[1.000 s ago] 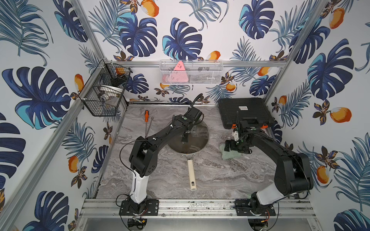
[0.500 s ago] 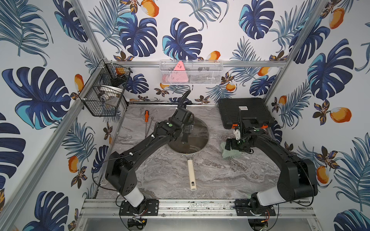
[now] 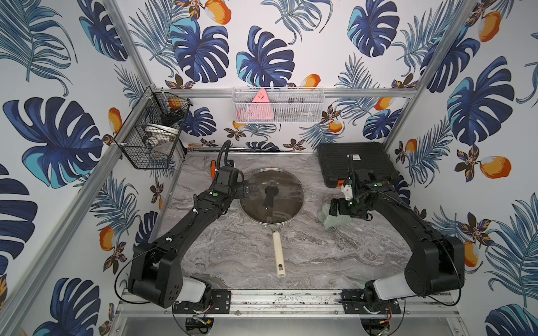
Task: Wipe the pot lid with a cloth
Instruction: Reset both arms
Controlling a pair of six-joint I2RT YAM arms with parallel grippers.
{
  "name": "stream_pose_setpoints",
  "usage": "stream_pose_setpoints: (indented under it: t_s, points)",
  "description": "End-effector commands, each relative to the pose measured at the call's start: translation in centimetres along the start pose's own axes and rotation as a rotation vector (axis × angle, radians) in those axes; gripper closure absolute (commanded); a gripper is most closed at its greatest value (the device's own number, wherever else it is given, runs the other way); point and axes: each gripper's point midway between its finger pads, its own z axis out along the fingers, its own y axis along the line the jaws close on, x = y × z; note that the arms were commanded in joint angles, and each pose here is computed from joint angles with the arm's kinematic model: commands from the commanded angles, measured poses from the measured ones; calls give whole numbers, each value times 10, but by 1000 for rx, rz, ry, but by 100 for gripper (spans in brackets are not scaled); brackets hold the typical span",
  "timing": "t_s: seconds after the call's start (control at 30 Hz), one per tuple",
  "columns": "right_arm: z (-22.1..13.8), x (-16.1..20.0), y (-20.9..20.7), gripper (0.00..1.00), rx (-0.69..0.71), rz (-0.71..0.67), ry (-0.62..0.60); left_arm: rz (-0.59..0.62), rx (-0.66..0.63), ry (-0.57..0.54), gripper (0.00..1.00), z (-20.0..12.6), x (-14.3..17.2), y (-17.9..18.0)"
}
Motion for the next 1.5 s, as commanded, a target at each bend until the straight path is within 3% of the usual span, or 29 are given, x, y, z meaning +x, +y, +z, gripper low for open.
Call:
stream_pose_setpoints:
  t_s: [0.0,0.07,0.17,0.2,0.3,0.33,0.5,0.63,0.8,0.93,1.17,1.33,1.47]
  points:
    - [-19,-2,13,0,-90,-1,-67,-57,65,-59,1,3,-11,-11]
    - [-33,-11,-11,0,75,46,-143,-78,61,-69,1,4,-12,-9]
    - [-40,-9,-40,0,258,46,-113,-77,50,-71,1,4,-14,-8]
    - [-38,-7,-40,0,259,37,-104,-72,40,-73,1,5,-14,-6]
    - [-27,-7,-3,0,6,7,-110,-61,23,-92,1,6,-14,-2]
    - [-26,-8,-2,0,-1,19,-116,-56,21,-100,1,7,-13,-2]
    - [-14,-14,-27,0,143,28,-113,15,-41,-142,1,7,-17,11]
    - [1,-17,-32,0,164,20,-131,40,-76,-182,1,12,-17,27]
    - [14,-38,-28,0,116,-19,-326,6,-54,-271,1,24,1,45]
    - [25,-49,-35,0,96,-64,-495,74,-78,-286,1,34,24,53]
    - [34,-52,-70,0,18,43,-752,101,-83,-277,1,51,50,60]
    - [22,-55,-80,0,27,29,-1044,98,-55,-313,1,62,73,60]
    - [28,-52,-86,0,66,17,-1029,83,-44,-414,1,54,88,64]
